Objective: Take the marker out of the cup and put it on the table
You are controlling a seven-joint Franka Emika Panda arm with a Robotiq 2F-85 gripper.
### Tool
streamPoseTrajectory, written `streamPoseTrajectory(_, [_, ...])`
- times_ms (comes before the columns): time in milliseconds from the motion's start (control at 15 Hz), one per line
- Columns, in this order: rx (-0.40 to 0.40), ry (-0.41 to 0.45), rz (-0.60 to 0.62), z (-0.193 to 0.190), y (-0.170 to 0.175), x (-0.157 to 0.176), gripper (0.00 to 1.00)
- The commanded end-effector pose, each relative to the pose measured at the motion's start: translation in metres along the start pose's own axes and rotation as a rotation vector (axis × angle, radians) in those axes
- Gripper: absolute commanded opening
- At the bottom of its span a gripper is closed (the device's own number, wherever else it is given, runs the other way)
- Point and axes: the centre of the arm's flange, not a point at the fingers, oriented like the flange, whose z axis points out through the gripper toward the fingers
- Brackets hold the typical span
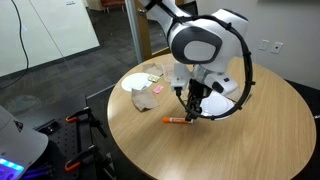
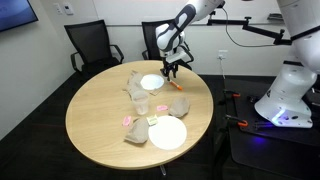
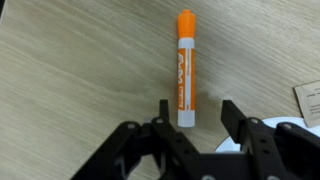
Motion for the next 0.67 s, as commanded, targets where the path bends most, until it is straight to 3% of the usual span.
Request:
streamPoseTrajectory(0, [0.012, 0.008, -0.014, -0.017, -0.004, -0.003, 0.91])
streamPoseTrajectory(133, [0.009, 0.031, -0.016, -0.027, -0.005, -0.01, 1.0])
streamPoseTrajectory(600, [0.014, 0.198, -0.049, -0.085, -0.011, -0.047, 1.0])
